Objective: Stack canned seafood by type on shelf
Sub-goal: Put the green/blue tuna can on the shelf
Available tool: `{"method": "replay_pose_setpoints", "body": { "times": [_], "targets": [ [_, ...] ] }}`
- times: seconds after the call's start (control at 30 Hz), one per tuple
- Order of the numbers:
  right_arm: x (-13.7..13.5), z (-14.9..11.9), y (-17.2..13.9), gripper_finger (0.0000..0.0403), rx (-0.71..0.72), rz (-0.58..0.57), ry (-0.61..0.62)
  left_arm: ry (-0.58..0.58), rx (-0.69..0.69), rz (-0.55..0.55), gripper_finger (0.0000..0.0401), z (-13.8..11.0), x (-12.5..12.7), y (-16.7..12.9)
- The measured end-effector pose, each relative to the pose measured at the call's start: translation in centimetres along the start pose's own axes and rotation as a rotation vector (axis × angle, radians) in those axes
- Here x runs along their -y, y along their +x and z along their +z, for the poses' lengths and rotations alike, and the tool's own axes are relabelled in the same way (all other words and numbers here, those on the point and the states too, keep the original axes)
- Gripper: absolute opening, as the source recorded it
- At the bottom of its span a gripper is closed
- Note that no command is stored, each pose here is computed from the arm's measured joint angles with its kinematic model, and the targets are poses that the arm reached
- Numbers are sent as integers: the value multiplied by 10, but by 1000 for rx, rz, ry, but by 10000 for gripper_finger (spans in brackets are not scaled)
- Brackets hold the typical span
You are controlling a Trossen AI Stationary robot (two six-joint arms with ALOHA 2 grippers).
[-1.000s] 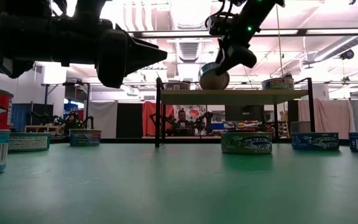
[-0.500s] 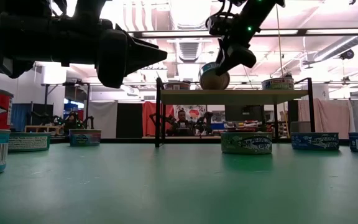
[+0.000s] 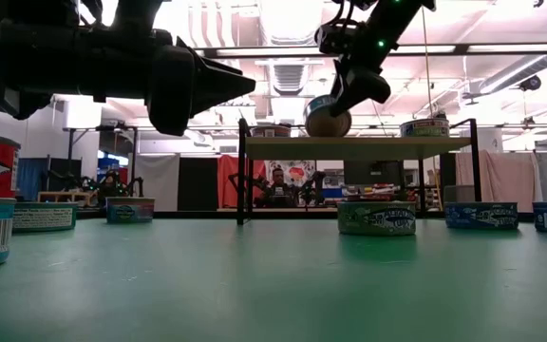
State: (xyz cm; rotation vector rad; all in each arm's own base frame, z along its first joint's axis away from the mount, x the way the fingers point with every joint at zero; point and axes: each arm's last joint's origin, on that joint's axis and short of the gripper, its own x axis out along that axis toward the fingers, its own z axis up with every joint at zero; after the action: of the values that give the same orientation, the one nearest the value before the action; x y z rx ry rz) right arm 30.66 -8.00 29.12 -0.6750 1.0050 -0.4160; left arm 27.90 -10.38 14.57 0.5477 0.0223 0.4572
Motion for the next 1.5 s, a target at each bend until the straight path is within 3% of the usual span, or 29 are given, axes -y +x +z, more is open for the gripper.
{"method": "replay_pose_setpoints", "body": {
  "times": [0.47,1.0,1.5],
  "targets": [
    [-1,-1,0,265,-10,6,46,2,-1,-1,201,0,0,0],
    [4,-11,5,317,-75,14,184,1,-1,-1,201,0,0,0],
    [13,-17,10,311,-89,-3,237,1,-1,-1,201,0,0,0]
  ]
}}
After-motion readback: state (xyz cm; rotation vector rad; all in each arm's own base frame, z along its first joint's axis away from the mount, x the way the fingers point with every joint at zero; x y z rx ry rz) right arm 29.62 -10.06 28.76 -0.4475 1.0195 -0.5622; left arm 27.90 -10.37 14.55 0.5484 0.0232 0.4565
